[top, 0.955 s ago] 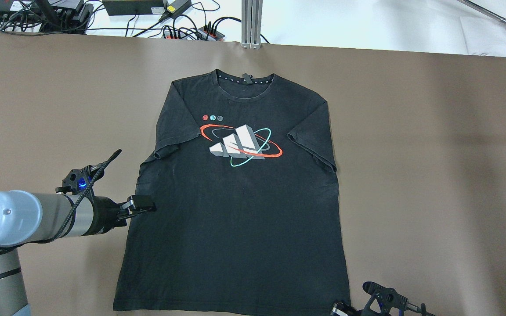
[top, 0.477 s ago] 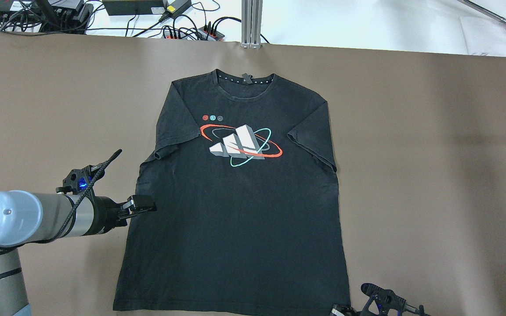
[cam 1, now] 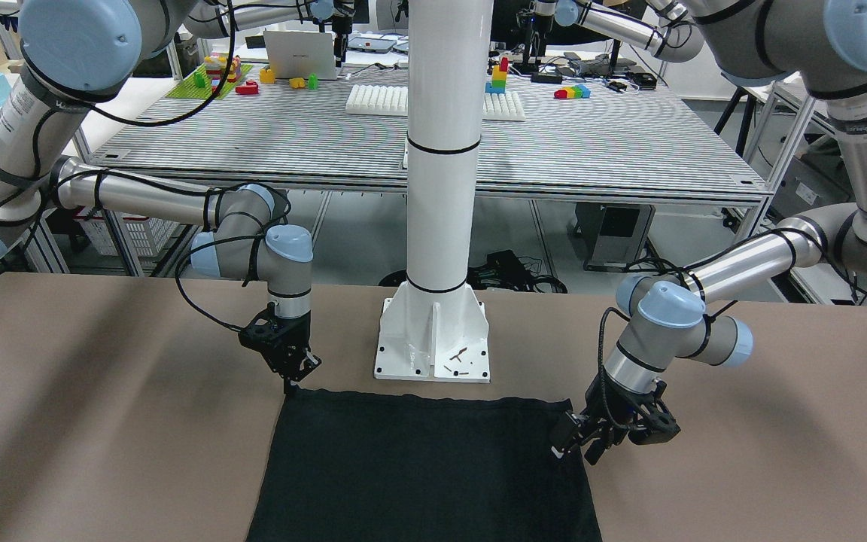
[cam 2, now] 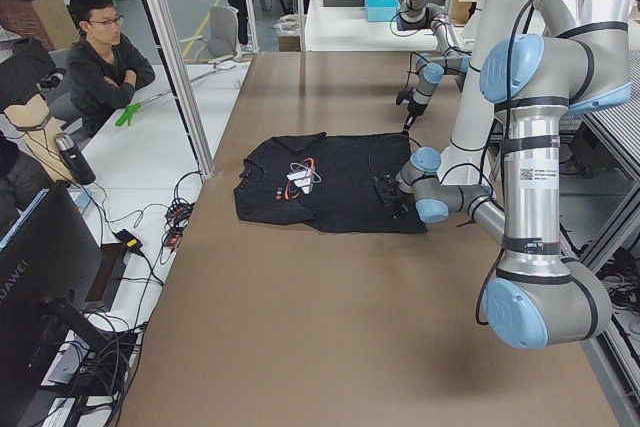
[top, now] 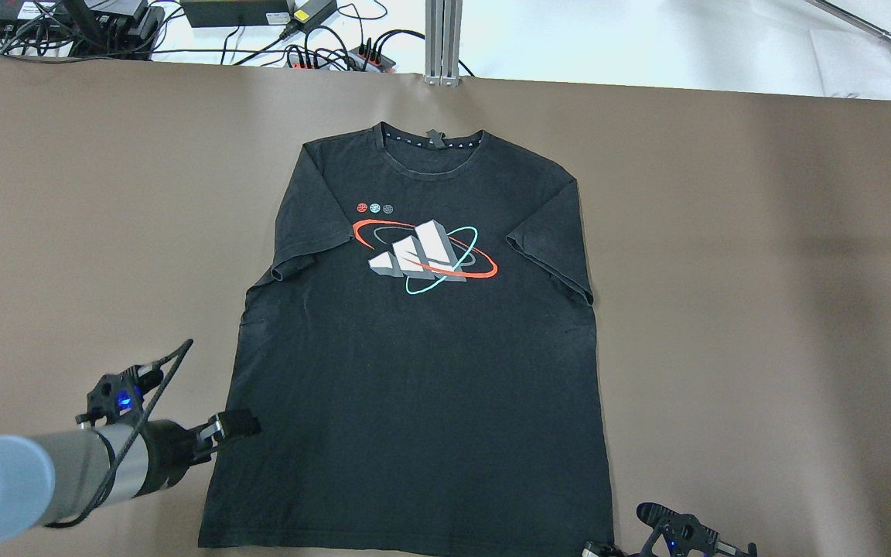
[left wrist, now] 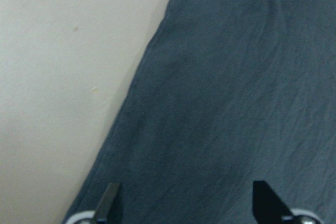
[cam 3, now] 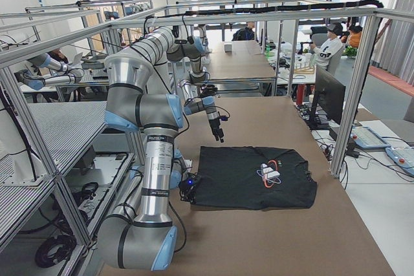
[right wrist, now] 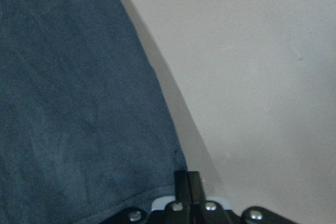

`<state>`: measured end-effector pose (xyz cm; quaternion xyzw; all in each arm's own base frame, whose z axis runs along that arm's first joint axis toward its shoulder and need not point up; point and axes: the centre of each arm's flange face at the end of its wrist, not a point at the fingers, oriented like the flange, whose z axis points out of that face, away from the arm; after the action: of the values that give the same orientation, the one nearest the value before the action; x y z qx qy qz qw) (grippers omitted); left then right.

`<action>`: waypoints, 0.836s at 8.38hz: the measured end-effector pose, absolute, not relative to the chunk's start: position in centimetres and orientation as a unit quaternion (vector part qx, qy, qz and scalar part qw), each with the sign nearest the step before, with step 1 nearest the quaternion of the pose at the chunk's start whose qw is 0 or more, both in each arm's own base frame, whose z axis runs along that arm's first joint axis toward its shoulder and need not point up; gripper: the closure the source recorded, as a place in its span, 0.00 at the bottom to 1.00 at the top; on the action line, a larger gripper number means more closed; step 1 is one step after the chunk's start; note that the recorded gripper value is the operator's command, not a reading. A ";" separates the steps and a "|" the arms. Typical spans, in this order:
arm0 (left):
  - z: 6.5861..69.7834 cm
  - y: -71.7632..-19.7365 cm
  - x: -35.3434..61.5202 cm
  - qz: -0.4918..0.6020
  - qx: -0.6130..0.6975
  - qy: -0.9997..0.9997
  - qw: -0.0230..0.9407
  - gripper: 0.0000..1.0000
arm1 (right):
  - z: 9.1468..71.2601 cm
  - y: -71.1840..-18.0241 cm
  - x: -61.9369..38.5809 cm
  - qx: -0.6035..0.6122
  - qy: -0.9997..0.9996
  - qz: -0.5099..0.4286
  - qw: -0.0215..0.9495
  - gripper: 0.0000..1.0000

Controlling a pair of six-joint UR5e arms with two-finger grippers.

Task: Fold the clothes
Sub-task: 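Grasp the two hem corners with the left and right grippers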

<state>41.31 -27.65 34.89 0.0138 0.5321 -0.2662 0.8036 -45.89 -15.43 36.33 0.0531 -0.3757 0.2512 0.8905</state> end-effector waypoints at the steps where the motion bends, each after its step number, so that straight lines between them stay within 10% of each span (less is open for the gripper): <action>1: 36.3 -24.4 41.9 -0.265 0.021 0.520 0.812 0.33 | 36.2 -15.4 -45.8 0.053 -0.377 0.251 0.890 1.00; 7: 40.0 -17.5 43.6 -0.264 0.016 0.492 0.830 0.43 | 36.0 -15.4 -45.9 0.054 -0.379 0.251 0.889 1.00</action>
<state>43.59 -17.49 40.00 0.0160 0.4916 -0.2642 0.8296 -45.90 -15.41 36.05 0.0540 -0.3786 0.2511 0.8892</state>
